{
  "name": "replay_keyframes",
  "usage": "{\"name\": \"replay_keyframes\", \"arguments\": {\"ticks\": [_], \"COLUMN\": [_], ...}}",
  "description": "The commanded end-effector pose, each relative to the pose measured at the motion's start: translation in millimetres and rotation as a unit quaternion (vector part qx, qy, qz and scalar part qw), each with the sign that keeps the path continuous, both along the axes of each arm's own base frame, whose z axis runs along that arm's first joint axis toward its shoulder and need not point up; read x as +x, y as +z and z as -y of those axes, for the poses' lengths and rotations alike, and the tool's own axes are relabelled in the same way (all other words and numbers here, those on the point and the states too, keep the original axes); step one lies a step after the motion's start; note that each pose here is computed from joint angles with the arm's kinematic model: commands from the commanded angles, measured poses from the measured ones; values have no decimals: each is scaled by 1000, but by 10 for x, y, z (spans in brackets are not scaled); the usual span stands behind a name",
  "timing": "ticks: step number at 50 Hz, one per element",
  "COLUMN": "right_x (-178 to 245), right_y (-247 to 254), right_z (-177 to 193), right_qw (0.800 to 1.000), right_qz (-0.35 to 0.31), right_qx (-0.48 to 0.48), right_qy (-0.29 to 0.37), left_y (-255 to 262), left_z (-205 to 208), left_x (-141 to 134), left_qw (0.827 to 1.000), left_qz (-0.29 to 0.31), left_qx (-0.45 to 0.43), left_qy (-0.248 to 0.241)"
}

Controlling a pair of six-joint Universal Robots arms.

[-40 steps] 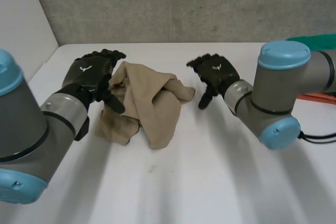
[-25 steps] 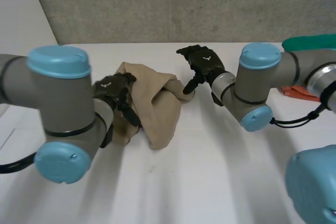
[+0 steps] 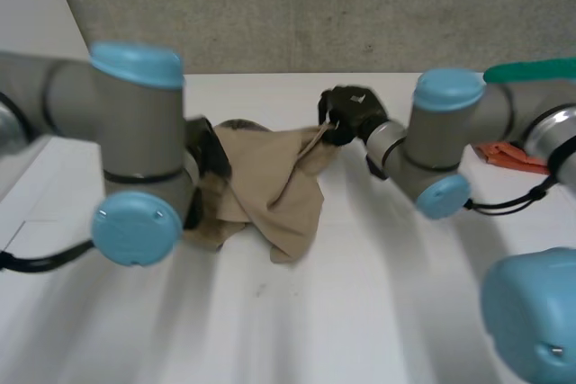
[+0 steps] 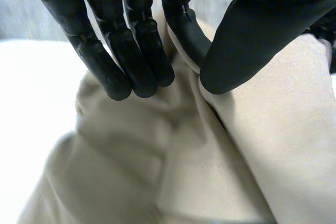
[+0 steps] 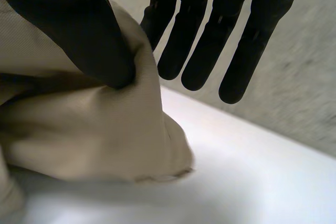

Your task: Fold the laundry.

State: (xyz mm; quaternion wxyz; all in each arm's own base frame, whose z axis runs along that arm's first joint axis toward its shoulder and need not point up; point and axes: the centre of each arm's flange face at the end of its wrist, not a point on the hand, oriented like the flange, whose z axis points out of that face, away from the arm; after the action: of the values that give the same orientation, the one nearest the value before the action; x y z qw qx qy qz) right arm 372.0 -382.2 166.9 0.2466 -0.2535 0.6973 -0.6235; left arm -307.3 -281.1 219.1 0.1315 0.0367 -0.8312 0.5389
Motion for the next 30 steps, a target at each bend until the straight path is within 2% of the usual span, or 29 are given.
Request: {"name": "replay_keyframes", "arguments": {"ticks": [1,4,8,14,17,23,24,30], "right_x": [-428,-525,-650,-751,-727,-612,-609,-480], "right_y": [907,1205,1657,1904,1769,1419,1381,1410], "right_z": [-108,-251,-640,-1006,-1100,-1148,-1146,-1332], "right_qw": [998,997,996,994,996,996,994,987], "right_qz": [20,27,37,39,27,-50,-73,-107], "right_qx": [-40,-58,-86,-103,-79,-72,-80,-118], "right_qy": [-31,-30,-9,4,11,10,4,17], "left_y": [881,1155,1532,1610,1347,638,449,-18], "left_z": [-125,-219,-395,-281,-226,-468,-514,-644], "left_x": [207,258,355,419,370,241,227,173], "left_qw": [994,988,976,966,972,986,987,985], "left_qz": [15,22,38,59,77,84,81,37], "left_qx": [-102,-141,-200,-244,-209,-76,-42,60], "left_qy": [-32,-53,-77,-68,-78,-125,-132,-160]}}
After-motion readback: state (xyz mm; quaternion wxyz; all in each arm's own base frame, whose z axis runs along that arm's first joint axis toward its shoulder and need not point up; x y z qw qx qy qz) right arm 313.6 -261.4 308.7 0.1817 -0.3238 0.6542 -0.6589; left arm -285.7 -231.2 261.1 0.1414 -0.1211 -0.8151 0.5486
